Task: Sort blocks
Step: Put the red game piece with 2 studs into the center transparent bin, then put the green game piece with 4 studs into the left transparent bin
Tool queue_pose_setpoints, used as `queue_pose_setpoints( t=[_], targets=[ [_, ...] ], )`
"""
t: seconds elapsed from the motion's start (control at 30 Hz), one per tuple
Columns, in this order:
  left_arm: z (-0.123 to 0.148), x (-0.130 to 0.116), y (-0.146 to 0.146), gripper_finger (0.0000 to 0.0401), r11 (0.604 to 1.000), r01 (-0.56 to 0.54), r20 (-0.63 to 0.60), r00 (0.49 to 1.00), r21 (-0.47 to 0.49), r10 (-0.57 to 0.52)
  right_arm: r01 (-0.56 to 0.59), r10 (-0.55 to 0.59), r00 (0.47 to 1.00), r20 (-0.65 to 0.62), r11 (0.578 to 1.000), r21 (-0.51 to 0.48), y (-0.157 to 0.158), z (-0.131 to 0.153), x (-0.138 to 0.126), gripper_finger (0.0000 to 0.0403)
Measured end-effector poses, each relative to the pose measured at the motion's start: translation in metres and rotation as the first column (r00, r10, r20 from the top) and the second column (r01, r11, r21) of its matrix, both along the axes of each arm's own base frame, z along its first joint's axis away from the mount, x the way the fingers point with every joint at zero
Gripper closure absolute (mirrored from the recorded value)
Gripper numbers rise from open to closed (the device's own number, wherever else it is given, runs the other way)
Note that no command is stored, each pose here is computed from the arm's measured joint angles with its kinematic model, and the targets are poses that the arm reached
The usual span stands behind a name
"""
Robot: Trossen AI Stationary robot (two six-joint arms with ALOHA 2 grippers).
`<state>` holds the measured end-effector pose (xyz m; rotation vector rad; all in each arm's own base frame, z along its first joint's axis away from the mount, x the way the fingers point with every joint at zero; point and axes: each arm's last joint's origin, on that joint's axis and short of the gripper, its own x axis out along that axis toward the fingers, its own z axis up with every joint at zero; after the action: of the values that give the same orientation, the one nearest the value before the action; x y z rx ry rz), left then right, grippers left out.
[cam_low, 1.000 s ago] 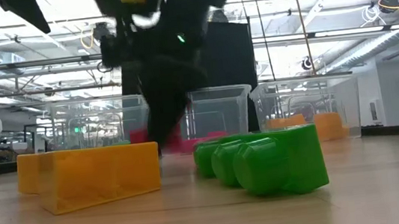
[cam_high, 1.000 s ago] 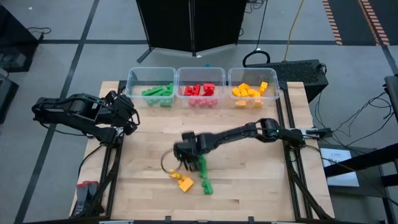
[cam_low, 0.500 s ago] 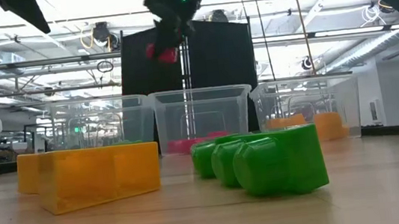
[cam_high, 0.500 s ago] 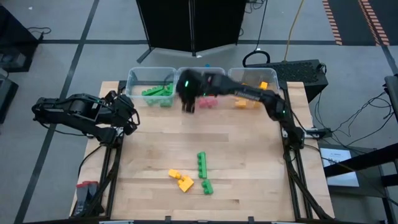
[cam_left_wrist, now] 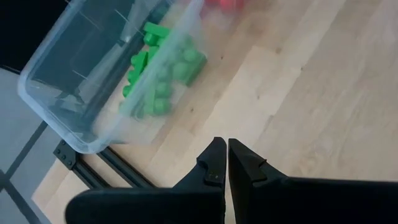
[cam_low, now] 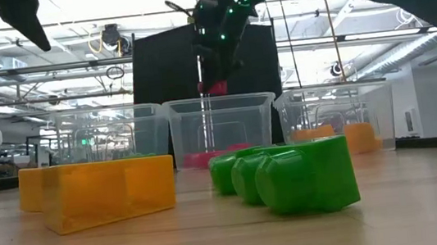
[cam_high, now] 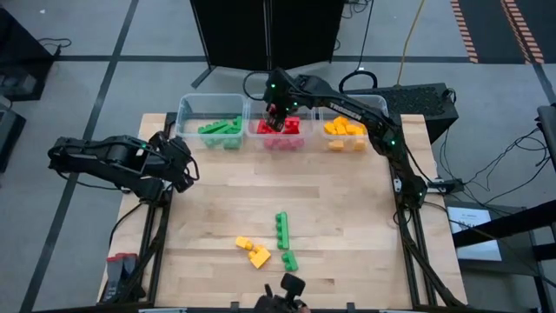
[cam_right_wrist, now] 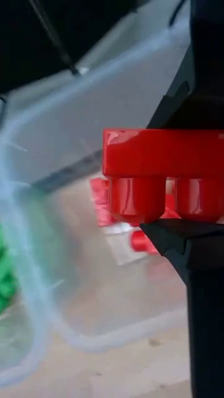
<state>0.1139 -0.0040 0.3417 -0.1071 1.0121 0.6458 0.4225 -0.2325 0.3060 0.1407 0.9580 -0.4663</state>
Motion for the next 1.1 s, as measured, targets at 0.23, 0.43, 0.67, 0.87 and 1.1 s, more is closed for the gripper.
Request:
queue_pose_setpoints(
  t=[0.23, 0.43, 0.67, 0.87, 1.1],
  targets=[
    [0.0, 0.0, 0.0, 0.0401, 1.0, -0.007, 0.004, 1.0, -0.01, 0.007, 0.066, -0.057, 0.993, -0.107, 0.994, 0.089, -0.011, -0.034, 0.001, 0.0252],
    [0.0, 0.0, 0.0, 0.0401, 1.0, -0.007, 0.005, 1.0, -0.01, 0.008, 0.1, -0.089, 0.993, -0.077, 0.984, 0.147, -0.015, -0.032, -0.003, 0.0184],
    [0.0, 0.0, 0.0, 0.0401, 1.0, -0.008, 0.005, 1.0, -0.011, 0.008, 0.128, -0.107, 0.987, -0.124, 0.975, 0.18, -0.016, -0.034, -0.01, 0.0052],
    [0.0, 0.0, 0.0, 0.0401, 1.0, -0.008, 0.005, 1.0, -0.011, 0.009, -0.005, 0.004, 1.0, 0.008, 0.982, 0.191, 0.01, 0.023, -0.026, 0.0076],
    [0.0, 0.0, 0.0, 0.0401, 1.0, -0.01, 0.006, 1.0, -0.012, 0.01, -0.309, 0.251, 0.929, 0.272, 0.931, 0.194, 0.087, 0.112, -0.055, 0.0094]
  ],
)
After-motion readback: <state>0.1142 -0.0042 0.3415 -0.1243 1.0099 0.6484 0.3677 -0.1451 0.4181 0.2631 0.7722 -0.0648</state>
